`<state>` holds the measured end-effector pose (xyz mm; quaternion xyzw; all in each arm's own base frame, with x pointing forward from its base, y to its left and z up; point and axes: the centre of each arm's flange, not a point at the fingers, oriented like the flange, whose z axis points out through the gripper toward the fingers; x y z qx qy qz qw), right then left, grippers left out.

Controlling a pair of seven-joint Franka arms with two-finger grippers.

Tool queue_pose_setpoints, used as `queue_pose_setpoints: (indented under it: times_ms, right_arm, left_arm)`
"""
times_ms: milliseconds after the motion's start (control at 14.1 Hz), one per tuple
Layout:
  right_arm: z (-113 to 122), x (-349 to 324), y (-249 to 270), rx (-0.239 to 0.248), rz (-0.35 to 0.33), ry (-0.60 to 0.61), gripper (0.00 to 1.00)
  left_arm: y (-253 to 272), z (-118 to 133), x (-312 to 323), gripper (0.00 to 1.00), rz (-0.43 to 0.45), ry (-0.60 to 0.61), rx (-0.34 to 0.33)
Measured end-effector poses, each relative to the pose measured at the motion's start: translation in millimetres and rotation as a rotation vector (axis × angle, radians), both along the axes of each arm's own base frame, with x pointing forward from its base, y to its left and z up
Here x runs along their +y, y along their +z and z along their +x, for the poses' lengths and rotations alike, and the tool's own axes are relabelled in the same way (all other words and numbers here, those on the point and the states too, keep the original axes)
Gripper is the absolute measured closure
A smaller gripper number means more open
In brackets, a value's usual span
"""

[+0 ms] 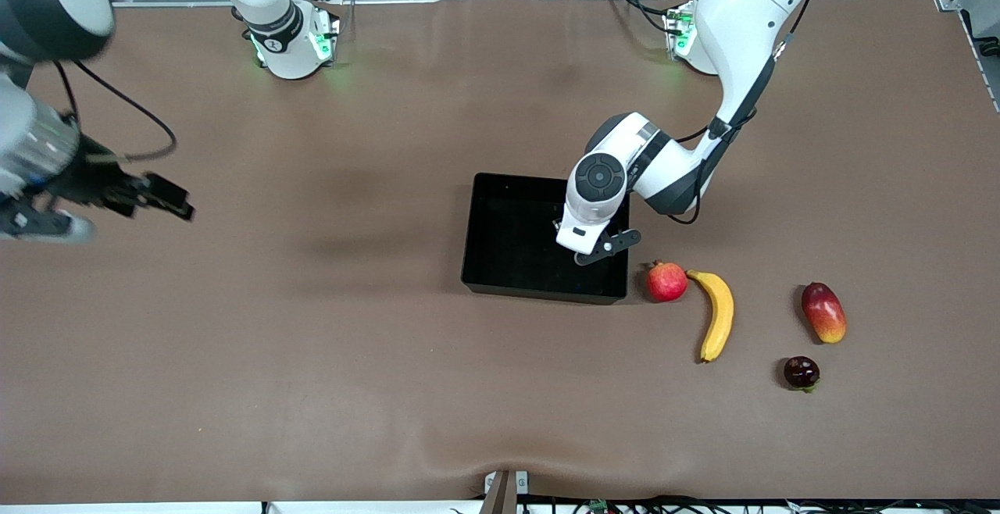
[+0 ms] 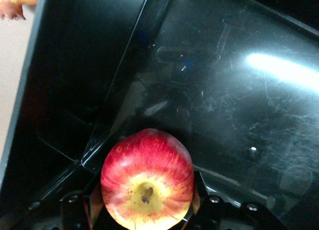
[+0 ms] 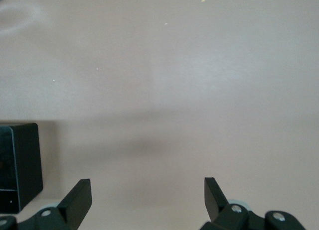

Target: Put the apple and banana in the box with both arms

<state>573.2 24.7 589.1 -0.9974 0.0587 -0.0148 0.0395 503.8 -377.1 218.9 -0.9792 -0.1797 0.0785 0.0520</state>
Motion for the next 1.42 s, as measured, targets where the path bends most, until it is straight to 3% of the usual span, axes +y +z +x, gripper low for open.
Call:
queue_pose_setpoints:
  times_ms: [213, 496, 709, 850, 992, 1205, 1417]
  right_arm:
    - [-21.8, -36.0, 29.5, -0.01, -0.007, -0.007, 0.0]
    - [-39.9, -82.3, 53.6, 0.01, -0.004, 0.015, 0.0]
    - [-51.7, -81.1, 77.5, 0.045, -0.011, 0.023, 0.0]
    - [-60.4, -78.7, 90.2, 0.073, -0.009, 0.03, 0.0]
    - [-60.4, -73.1, 91.1, 0.079, -0.023, 0.041, 0.0]
    - [-48.0, -66.9, 80.0, 0.05, -0.044, 0.052, 0.0]
    - [-40.1, -67.4, 63.8, 0.053, -0.047, 0.051, 0.0]
  left_arm:
    - [-7.5, -1.1, -1.1, 0.28, -0.015, -0.001, -0.008]
    - [-8.1, -0.3, -2.0, 0.28, -0.022, 0.0, -0.014]
    - [-7.8, 0.5, -2.6, 0.04, -0.028, 0.0, -0.02]
    - [-4.8, 1.4, -2.8, 0.0, -0.03, 0.001, -0.025]
    - [6.7, 2.9, -3.4, 0.0, -0.031, 0.0, -0.037]
    - [41.7, 9.8, 0.8, 0.0, -0.031, 0.007, -0.073]
    - [96.5, 29.4, 29.1, 0.0, -0.026, 0.041, -0.127]
